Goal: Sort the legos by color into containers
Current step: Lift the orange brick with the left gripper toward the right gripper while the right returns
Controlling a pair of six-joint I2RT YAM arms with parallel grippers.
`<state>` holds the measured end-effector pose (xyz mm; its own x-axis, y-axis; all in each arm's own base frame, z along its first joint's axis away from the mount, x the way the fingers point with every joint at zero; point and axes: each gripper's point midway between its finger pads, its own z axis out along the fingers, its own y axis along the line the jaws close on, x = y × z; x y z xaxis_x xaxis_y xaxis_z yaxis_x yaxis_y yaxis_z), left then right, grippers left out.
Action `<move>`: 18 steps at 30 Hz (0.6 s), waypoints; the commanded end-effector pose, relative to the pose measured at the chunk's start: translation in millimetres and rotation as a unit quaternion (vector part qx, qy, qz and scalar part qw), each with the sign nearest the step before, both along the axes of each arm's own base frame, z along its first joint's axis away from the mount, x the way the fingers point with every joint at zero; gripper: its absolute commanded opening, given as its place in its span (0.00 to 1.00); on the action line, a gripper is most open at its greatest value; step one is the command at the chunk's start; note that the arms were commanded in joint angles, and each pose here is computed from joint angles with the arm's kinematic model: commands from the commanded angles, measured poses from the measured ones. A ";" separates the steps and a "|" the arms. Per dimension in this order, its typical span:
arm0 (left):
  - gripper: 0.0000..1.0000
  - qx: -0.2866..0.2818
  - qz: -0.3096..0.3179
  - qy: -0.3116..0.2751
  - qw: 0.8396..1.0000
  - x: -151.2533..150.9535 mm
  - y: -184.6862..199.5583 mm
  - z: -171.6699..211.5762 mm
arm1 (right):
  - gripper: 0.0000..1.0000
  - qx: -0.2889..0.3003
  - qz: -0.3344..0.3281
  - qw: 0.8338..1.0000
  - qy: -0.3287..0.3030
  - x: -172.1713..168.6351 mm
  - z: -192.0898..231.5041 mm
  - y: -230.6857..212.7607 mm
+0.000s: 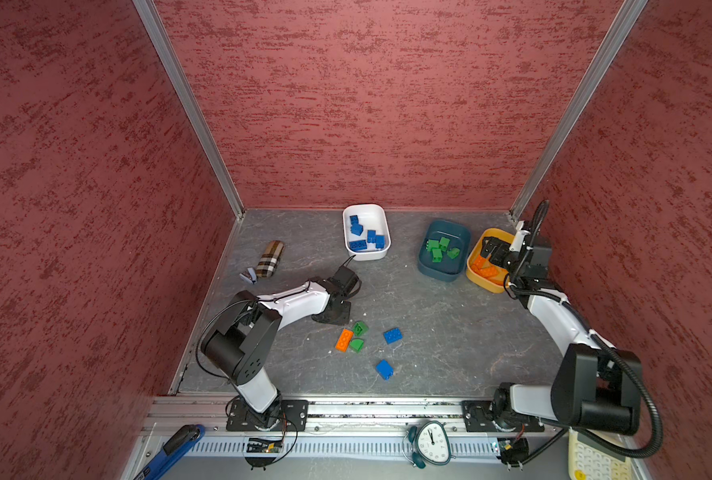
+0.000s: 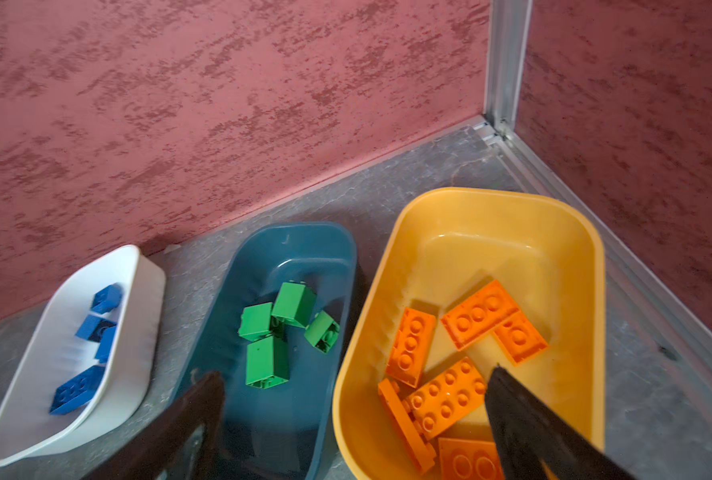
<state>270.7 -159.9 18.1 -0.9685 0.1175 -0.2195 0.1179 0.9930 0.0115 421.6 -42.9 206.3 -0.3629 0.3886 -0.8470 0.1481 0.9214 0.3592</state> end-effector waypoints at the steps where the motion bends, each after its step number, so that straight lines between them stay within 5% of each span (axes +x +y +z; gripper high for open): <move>1: 0.21 -0.031 -0.023 -0.027 0.999 6.2 -13.5 12.7 | 0.99 0.038 0.085 0.993 -0.068 -1.9 21.8 32.5; 9: 0.05 -0.104 -0.067 -0.133 0.983 34.4 -54.6 64.6 | 0.99 0.150 0.115 0.982 -0.006 -0.3 5.9 65.4; 18: 0.00 -0.213 -0.199 -0.199 0.936 56.6 -137.3 117.5 | 0.96 0.174 0.281 0.943 0.042 -17.3 9.3 176.8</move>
<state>317.7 -259.3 111.0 -0.7875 0.2240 -0.5742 0.4110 0.8851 -0.2184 411.0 99.4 200.2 -0.6035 0.4246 -0.6749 -0.1895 0.7458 0.6386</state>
